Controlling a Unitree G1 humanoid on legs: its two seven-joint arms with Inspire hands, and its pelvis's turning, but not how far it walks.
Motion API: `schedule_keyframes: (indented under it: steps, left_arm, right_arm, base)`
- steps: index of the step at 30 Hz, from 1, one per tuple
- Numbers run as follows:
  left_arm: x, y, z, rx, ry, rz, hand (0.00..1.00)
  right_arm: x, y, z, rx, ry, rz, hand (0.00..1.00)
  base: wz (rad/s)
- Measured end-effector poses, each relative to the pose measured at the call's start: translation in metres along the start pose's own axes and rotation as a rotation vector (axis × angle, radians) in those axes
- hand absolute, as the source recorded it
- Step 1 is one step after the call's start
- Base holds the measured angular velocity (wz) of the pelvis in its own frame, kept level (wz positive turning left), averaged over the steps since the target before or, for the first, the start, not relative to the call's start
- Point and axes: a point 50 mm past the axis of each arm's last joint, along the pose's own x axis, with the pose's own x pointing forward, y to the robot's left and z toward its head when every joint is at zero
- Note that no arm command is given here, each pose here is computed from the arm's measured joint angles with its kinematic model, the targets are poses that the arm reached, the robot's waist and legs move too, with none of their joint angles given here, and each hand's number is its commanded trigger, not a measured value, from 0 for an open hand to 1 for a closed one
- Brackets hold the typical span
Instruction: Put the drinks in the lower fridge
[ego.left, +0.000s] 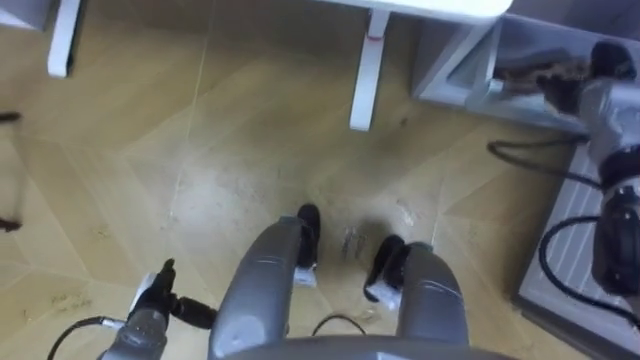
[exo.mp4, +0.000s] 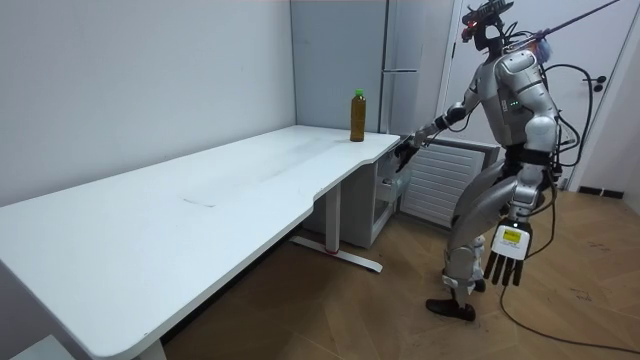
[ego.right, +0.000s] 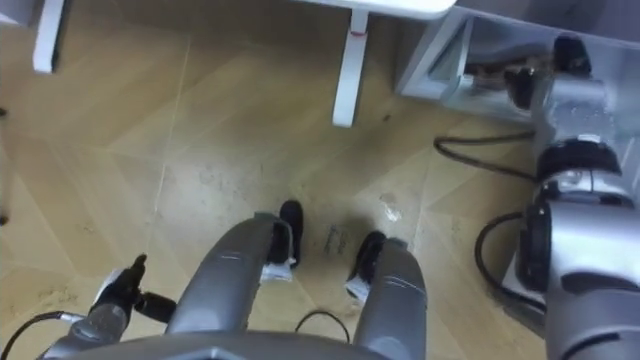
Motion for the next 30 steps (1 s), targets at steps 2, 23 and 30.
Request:
schedule_keyframes:
  steps: [2,23,30]
  left_arm:
    - [0.0,0.002,-0.007,-0.017,0.029,-0.012,0.0]
    - [-0.025,-0.035,-0.074,-0.23,0.243,-0.007,0.0]
    - [-0.026,-0.032,-0.075,-0.332,0.263,0.067,0.0]
  right_arm:
    - [0.002,-0.022,0.0,-0.008,0.003,0.004,0.0]
    - [-0.087,-0.32,-0.021,-0.818,0.335,-0.365,0.0]
    - [-0.095,-0.332,-0.025,-1.295,0.557,-0.367,0.0]
  base:
    - [0.0]
    - [0.04]
    - [0.02]
